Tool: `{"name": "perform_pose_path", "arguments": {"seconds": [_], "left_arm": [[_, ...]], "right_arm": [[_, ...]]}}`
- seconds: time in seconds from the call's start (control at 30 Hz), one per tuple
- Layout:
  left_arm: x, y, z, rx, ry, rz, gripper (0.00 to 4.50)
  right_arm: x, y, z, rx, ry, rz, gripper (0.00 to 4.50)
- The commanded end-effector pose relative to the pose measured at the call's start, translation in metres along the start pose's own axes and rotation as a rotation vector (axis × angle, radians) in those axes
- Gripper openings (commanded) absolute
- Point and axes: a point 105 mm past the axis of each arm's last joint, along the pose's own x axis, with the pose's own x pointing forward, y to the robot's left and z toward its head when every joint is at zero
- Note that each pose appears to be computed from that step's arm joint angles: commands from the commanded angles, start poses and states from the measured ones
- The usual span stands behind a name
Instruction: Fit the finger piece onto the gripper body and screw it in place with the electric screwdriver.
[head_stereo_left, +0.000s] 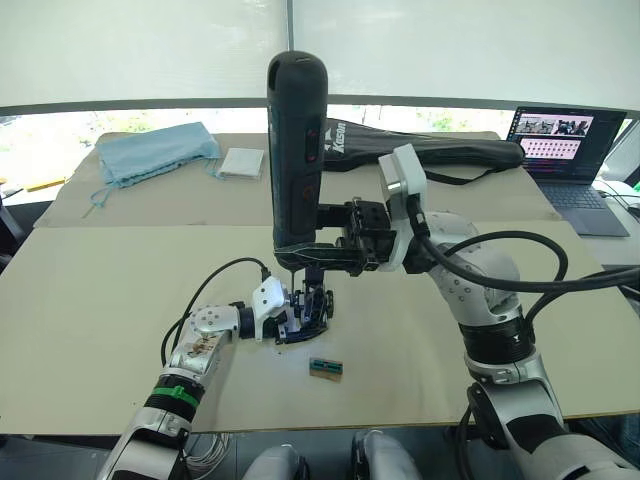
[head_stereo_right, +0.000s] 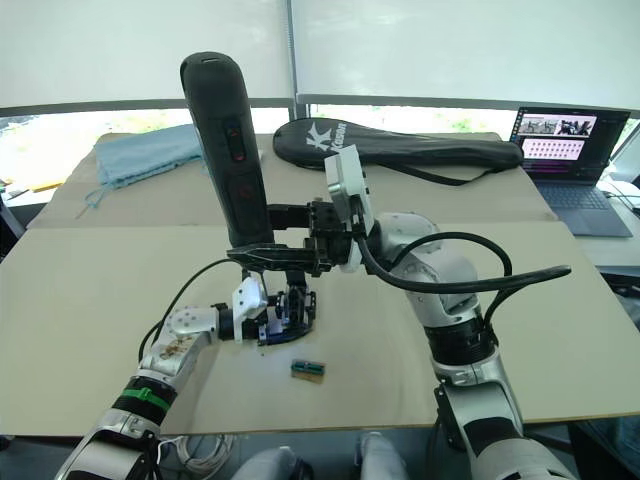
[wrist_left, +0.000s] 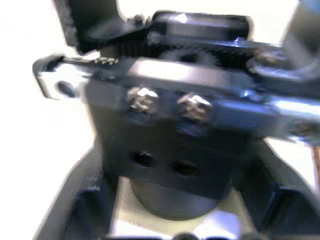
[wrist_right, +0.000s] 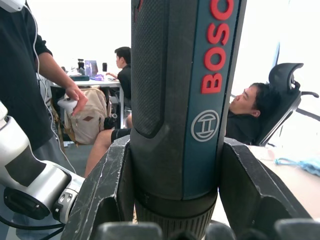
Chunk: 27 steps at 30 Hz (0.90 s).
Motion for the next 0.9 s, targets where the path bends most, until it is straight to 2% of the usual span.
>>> {"name": "perform_pose_path", "arguments": {"seconds": [0.03, 0.17, 0.3, 0.47, 0.57, 0.67, 0.77, 0.9], "left_arm": [[-0.006, -0.002, -0.017, -0.044, 0.053, 0.023, 4.46], [-0.023, -0.001, -0.017, -0.042, 0.043, 0.052, 4.46], [-0.057, 0.001, -0.013, -0.048, 0.013, 0.091, 4.46], [-0.113, 0.001, -0.006, 0.007, -0.016, 0.115, 4.46], [-0.144, -0.004, -0.007, 0.007, 0.025, 0.087, 4.46], [-0.160, -0.008, -0.010, -0.002, 0.054, 0.067, 4.46], [-0.177, -0.010, -0.013, -0.036, 0.086, 0.061, 4.46], [-0.167, -0.025, -0.006, -0.051, 0.064, -0.065, 4.46]], "right_arm": [[-0.002, 0.012, 0.041, -0.110, -0.100, 0.072, 1.92], [-0.015, 0.027, 0.057, -0.110, -0.132, 0.105, 1.92], [-0.036, 0.035, 0.064, -0.132, -0.094, 0.041, 1.92], [-0.082, 0.035, 0.059, -0.166, 0.058, -0.138, 1.92], [-0.115, 0.044, 0.048, -0.181, 0.180, -0.232, 1.92], [-0.129, 0.053, 0.039, -0.189, 0.261, -0.244, 1.92], [-0.144, 0.053, 0.042, -0.178, 0.226, -0.362, 1.92], [-0.134, 0.062, 0.037, -0.191, 0.189, -0.360, 1.92]]}}
